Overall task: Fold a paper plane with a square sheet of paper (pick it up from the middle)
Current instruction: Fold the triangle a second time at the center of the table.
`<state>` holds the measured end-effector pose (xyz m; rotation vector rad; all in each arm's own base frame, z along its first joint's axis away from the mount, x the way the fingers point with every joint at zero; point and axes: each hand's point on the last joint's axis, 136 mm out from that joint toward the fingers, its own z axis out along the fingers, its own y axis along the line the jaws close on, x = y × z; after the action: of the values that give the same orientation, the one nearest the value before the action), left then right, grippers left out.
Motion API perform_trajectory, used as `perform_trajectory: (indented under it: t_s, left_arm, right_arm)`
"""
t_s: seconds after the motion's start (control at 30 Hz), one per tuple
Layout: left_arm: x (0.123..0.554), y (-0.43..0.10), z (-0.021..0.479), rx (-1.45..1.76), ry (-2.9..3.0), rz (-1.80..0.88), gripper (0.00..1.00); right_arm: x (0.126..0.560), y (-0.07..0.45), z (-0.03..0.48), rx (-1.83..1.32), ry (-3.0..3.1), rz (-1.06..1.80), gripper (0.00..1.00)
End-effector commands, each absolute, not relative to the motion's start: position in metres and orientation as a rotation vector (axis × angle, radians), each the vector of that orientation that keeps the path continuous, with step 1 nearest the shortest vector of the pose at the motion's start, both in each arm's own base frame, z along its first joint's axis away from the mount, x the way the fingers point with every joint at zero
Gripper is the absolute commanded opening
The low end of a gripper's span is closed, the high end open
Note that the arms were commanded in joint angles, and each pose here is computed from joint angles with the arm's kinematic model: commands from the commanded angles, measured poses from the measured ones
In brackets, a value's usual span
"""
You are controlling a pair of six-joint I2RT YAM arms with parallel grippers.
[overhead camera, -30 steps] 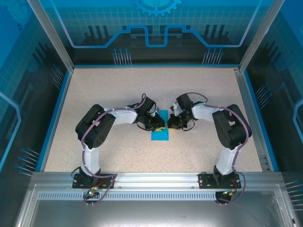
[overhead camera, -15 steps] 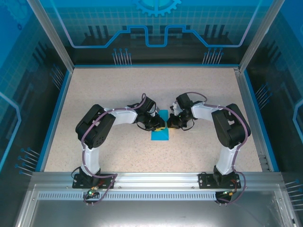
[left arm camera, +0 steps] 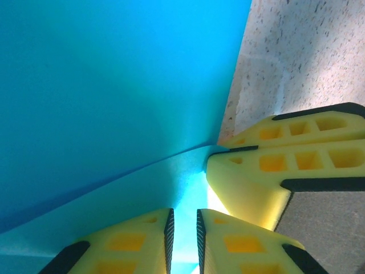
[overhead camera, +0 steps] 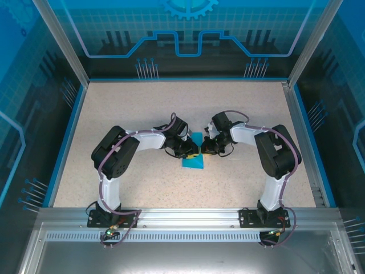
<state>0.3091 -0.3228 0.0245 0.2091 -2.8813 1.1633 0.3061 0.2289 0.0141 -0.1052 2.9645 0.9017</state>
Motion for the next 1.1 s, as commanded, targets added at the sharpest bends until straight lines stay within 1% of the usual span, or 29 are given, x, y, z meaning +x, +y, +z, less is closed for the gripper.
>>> perform_trajectory:
  t_s: [0.0,0.43,0.6,0.73,0.8,1.07]
  left_arm:
    - [0.306,-0.324,0.021,0.172,-2.873,1.133,0.21]
    - [0.303,-0.321,0.014,0.163,-2.879,1.092,0.20]
    - [0.302,-0.320,0.012,0.159,-2.875,1.078,0.19]
    - [0.301,-0.319,0.010,0.160,-2.875,1.069,0.19]
    - [0.301,-0.318,0.009,0.161,-2.874,1.065,0.18]
    - [0.301,-0.321,0.010,0.164,-2.868,1.082,0.18]
  right_arm:
    - [0.304,0.234,0.010,-0.147,2.981,0.894,0.08]
    - [0.300,0.232,0.013,-0.142,2.989,0.892,0.10]
    - [0.300,0.228,0.029,-0.119,2.956,0.879,0.18]
    - [0.298,0.220,0.048,-0.094,2.906,0.880,0.20]
    - [0.291,0.220,0.052,-0.101,2.907,0.895,0.20]
    - [0.253,0.234,0.045,-0.174,2.968,0.959,0.13]
